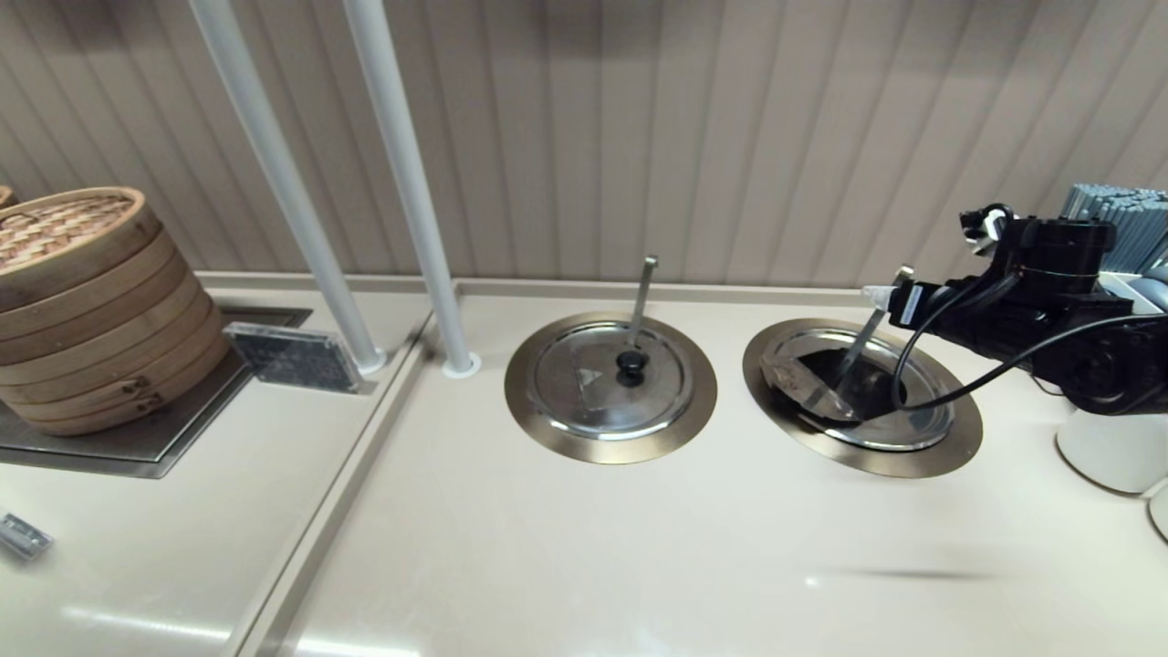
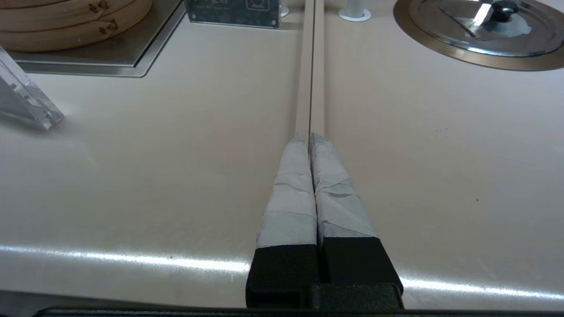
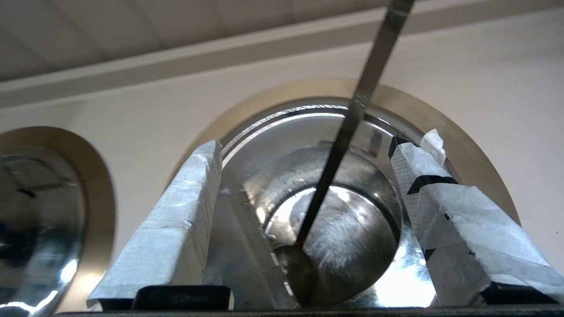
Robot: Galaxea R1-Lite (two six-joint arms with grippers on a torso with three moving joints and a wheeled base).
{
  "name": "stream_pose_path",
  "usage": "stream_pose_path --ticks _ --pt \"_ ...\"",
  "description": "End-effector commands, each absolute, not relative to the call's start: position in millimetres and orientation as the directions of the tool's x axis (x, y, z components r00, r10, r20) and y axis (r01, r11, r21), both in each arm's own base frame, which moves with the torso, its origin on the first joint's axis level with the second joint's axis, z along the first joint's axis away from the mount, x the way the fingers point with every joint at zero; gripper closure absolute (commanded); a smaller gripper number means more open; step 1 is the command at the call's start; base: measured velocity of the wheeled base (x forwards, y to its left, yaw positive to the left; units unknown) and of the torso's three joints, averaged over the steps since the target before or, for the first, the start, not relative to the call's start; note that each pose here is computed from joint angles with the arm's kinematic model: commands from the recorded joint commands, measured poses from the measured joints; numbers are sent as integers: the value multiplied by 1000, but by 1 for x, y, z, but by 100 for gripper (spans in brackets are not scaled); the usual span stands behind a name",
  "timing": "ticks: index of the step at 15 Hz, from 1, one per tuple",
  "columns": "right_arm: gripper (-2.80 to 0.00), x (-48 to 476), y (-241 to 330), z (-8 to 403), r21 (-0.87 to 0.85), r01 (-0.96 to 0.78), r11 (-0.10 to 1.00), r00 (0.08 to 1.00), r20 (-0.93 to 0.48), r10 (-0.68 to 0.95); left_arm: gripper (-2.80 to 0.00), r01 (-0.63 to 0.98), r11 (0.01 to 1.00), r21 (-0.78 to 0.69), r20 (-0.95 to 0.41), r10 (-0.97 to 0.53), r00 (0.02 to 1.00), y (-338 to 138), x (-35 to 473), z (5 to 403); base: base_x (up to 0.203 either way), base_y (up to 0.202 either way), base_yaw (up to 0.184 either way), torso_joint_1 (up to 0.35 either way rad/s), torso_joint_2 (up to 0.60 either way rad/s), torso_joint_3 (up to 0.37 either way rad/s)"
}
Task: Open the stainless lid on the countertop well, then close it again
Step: Stir with a spoon
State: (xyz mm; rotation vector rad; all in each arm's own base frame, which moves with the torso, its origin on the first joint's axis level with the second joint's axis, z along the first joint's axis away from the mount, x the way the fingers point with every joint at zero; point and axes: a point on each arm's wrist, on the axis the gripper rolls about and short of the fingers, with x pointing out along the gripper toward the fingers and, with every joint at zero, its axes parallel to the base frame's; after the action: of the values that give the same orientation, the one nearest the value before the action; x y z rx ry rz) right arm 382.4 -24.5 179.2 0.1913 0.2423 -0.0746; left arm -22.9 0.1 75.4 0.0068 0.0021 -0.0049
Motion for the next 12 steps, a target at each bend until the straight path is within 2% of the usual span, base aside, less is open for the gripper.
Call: stream_pose_path --ticks 1,6,12 --pt "-280 414 -41 140 168 149 974 932 -354 -82 0 5 1000 8 -3 -5 1000 0 -23 75 0 0 0 0 0 0" --pt "-280 446 -57 100 153 197 968 900 -419 -117 0 5 1000 8 -2 -5 1000 0 -23 76 0 0 0 0 0 0" --pt "-280 490 -73 87 160 213 964 933 -326 -152 0 5 1000 6 -3 -5 1000 0 -23 75 0 0 0 0 0 0"
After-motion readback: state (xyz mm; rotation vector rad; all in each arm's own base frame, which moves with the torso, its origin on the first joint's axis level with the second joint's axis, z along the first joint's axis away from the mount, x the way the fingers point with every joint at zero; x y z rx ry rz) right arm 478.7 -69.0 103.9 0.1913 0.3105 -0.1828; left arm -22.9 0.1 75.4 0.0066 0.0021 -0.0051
